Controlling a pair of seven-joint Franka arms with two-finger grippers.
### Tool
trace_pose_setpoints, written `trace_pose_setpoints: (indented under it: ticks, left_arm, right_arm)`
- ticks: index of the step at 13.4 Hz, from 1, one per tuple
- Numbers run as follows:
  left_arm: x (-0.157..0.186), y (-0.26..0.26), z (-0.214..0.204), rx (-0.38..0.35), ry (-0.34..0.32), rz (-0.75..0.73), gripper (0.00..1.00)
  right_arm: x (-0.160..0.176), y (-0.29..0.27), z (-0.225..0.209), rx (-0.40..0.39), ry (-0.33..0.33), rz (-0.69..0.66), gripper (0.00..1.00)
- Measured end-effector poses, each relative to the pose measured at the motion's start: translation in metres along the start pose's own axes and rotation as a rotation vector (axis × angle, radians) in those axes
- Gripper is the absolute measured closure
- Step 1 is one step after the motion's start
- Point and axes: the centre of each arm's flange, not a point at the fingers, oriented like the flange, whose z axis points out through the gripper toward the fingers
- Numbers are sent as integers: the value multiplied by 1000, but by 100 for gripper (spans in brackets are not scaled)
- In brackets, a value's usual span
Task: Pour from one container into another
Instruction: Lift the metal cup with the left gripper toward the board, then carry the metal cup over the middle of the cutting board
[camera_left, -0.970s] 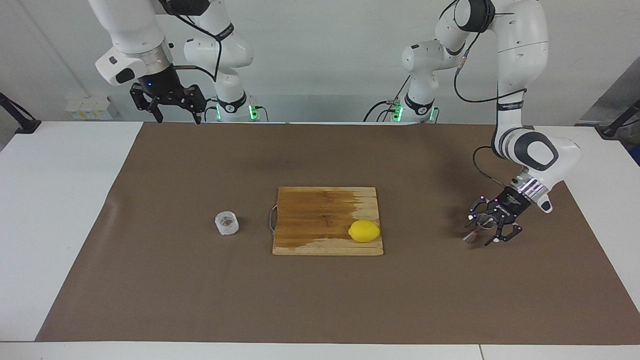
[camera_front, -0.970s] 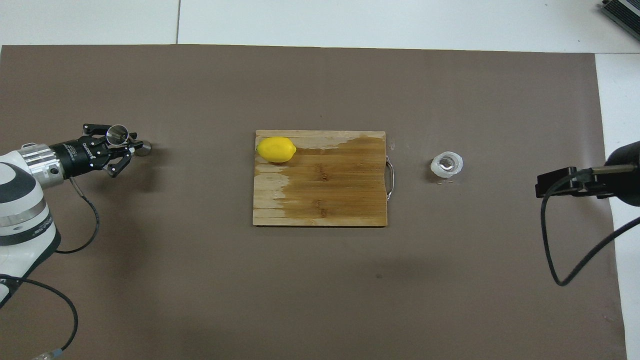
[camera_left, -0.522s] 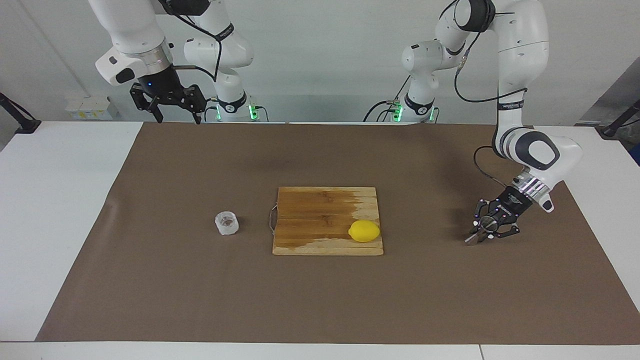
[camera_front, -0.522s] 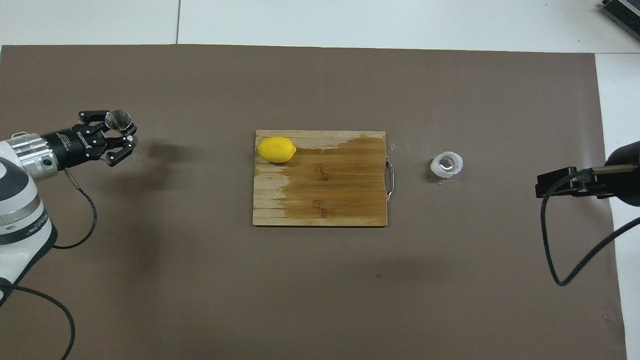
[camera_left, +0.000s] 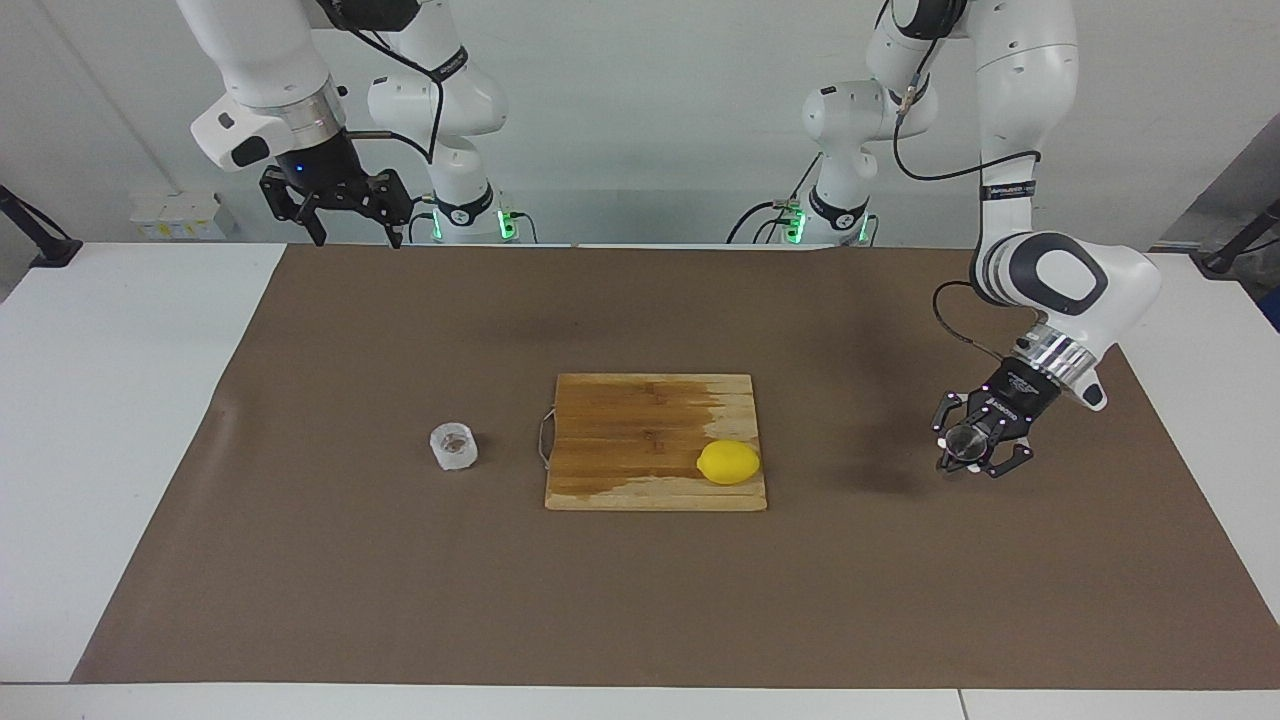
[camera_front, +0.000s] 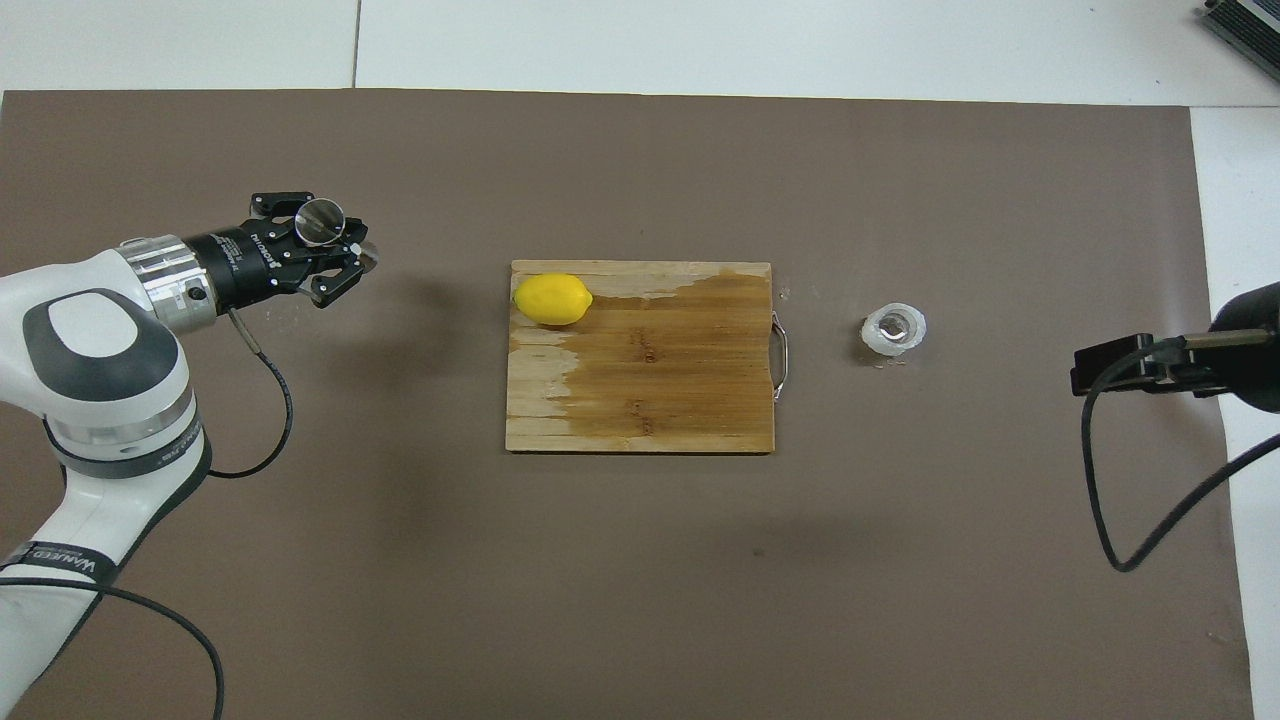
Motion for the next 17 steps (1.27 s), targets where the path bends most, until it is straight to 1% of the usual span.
trace_pose_setpoints:
  ticks: [5, 9, 12, 13, 15, 17]
  left_arm:
    - [-77, -63, 30, 73, -106, 41, 89]
    - [-107, -117, 64, 128, -148, 39, 89]
    - [-132, -174, 92, 128, -161, 30, 89]
    - [-137, -192, 103, 144, -159, 33, 89]
    - [-137, -226, 132, 178, -134, 45, 89]
    - [-134, -238, 157, 192, -118, 64, 89]
  right_arm:
    - [0, 0, 0, 0, 0, 0, 0]
    - [0, 0, 0, 0, 0, 0, 0]
    - [0, 0, 0, 0, 0, 0, 0]
    - [0, 0, 0, 0, 0, 0, 0]
    - [0, 0, 0, 0, 0, 0, 0]
    - [0, 0, 0, 0, 0, 0, 0]
